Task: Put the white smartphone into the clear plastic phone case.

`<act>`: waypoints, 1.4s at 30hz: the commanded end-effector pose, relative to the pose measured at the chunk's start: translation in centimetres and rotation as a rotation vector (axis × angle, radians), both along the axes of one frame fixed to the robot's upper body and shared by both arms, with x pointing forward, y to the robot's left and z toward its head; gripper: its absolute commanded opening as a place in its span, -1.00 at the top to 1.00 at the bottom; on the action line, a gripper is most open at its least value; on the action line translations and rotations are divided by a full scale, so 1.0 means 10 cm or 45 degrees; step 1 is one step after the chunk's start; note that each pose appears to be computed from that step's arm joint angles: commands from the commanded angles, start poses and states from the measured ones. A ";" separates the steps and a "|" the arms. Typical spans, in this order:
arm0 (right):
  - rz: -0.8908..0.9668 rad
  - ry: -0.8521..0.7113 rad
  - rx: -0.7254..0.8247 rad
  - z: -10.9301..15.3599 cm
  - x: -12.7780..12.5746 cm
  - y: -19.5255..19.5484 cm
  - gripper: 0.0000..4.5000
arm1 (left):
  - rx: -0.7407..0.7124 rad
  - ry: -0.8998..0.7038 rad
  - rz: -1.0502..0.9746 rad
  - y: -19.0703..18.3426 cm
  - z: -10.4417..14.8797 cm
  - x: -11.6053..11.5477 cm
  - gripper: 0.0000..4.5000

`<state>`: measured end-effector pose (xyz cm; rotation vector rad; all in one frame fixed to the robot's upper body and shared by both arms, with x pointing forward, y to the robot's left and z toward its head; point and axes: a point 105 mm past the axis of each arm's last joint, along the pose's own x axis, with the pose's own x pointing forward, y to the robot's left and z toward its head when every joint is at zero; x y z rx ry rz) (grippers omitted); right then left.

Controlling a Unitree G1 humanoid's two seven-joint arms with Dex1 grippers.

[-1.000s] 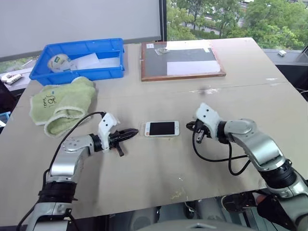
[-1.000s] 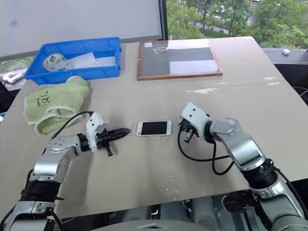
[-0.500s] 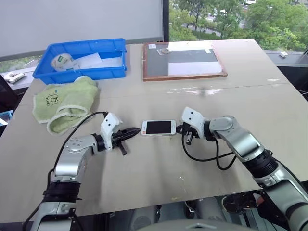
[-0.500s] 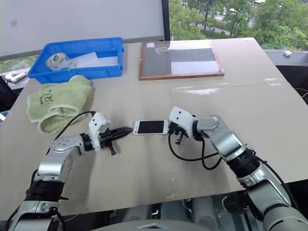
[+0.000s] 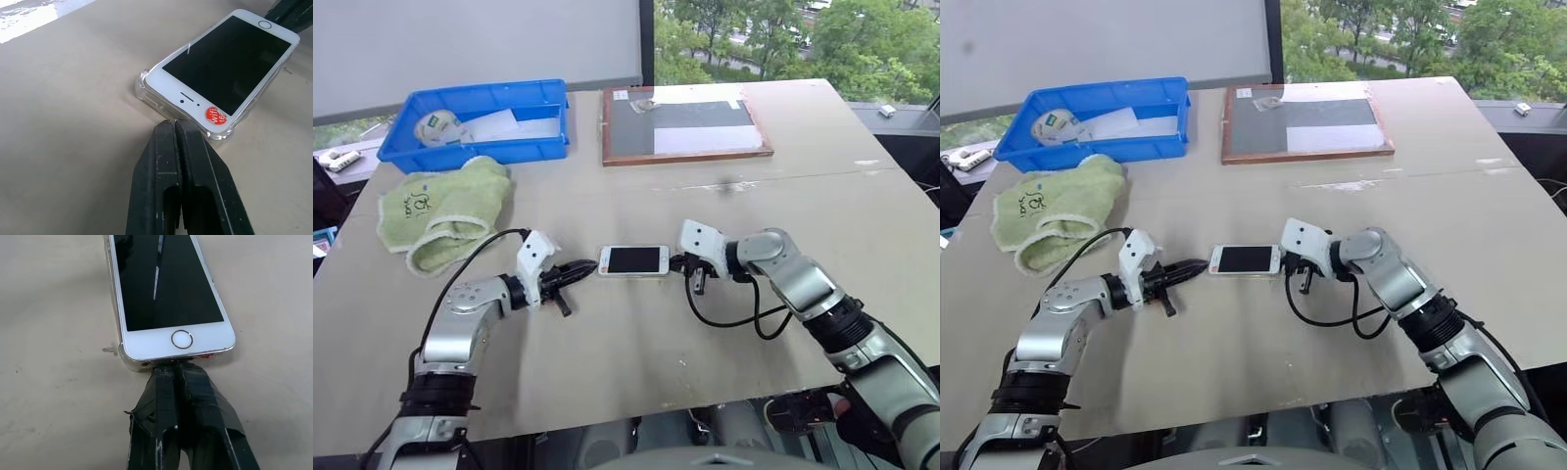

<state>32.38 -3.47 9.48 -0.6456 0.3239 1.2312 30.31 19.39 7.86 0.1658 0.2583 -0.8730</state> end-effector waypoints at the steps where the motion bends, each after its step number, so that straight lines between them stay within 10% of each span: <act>1: 0.012 -0.060 0.027 0.15 -0.03 -0.02 1.00 | -0.038 -0.028 -0.045 -0.09 0.07 -0.03 0.97; 13: -0.267 -0.100 0.078 0.27 0.11 -0.35 1.00 | -0.074 -0.054 0.057 0.00 0.19 0.17 0.97; 42: -0.128 -0.061 0.120 0.26 0.05 0.02 1.00 | 0.008 -0.012 -0.003 0.08 0.12 0.02 0.97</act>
